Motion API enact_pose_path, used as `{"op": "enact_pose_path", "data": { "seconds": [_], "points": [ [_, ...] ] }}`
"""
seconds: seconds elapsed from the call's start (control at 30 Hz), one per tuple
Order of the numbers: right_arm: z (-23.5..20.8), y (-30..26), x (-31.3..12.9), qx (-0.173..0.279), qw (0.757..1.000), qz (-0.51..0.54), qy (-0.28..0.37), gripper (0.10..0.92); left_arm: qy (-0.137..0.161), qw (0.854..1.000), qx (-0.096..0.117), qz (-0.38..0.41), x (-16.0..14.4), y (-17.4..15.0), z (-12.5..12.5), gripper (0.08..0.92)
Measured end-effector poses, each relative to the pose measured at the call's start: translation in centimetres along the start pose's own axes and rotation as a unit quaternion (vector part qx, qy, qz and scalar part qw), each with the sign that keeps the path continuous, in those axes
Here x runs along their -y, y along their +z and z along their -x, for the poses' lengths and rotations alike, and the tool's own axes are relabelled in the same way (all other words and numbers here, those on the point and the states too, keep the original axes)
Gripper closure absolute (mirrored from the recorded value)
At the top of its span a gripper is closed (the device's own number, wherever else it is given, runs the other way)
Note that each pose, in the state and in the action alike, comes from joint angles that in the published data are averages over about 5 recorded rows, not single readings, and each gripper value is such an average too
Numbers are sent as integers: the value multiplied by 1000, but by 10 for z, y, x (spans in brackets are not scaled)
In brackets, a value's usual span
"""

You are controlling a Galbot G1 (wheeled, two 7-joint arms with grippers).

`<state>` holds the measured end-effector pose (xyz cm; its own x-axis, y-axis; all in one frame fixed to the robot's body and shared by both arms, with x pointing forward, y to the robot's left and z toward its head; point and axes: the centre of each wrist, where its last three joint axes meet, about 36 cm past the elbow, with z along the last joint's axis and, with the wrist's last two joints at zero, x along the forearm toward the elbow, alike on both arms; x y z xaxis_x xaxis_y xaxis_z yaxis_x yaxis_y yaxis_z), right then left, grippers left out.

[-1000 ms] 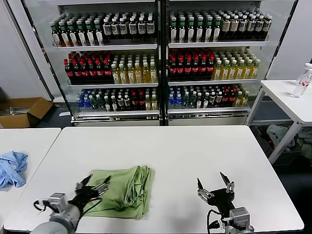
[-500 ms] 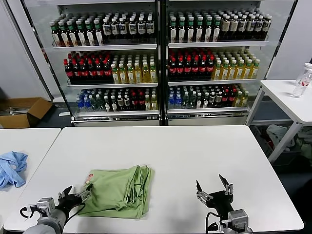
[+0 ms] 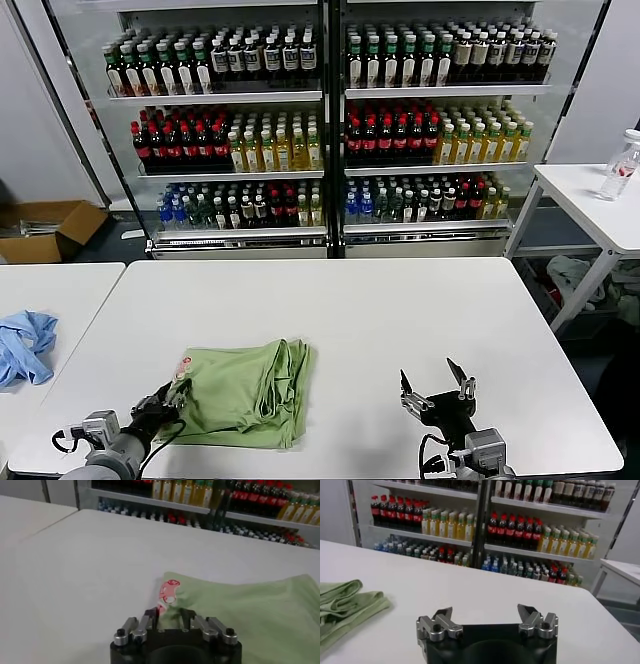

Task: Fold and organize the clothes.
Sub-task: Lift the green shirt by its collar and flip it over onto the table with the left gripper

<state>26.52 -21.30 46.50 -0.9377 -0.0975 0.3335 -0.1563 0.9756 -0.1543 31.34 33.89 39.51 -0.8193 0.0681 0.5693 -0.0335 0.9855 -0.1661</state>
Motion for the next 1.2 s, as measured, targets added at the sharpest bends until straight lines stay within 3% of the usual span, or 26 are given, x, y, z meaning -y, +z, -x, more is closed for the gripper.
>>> {"op": "enact_pose_path", "data": {
  "seconds": [0.23, 0.33, 0.57, 0.93, 1.07, 1.2],
  "points": [
    [1, 0, 1, 0, 1000, 0, 3, 199, 14, 1000, 2, 1, 8, 1, 0, 838],
    [2, 0, 1, 1, 1000, -1, 4, 200, 22, 1000, 9, 7, 11, -5, -5, 888],
    [4, -2, 4, 5, 1000, -2, 8, 199, 10, 998, 51, 29, -6, -44, -32, 893],
    [6, -4, 7, 10, 1000, -4, 12, 200, -73, 990, 120, 24, -100, -113, -90, 893],
    [4, -5, 8, 11, 1000, -1, 19, 200, -65, 988, 142, 17, -109, -129, -104, 893],
    [2, -4, 9, 10, 1000, 1, 24, 199, -27, 988, 153, 18, -87, -134, -105, 893]
  ]
}}
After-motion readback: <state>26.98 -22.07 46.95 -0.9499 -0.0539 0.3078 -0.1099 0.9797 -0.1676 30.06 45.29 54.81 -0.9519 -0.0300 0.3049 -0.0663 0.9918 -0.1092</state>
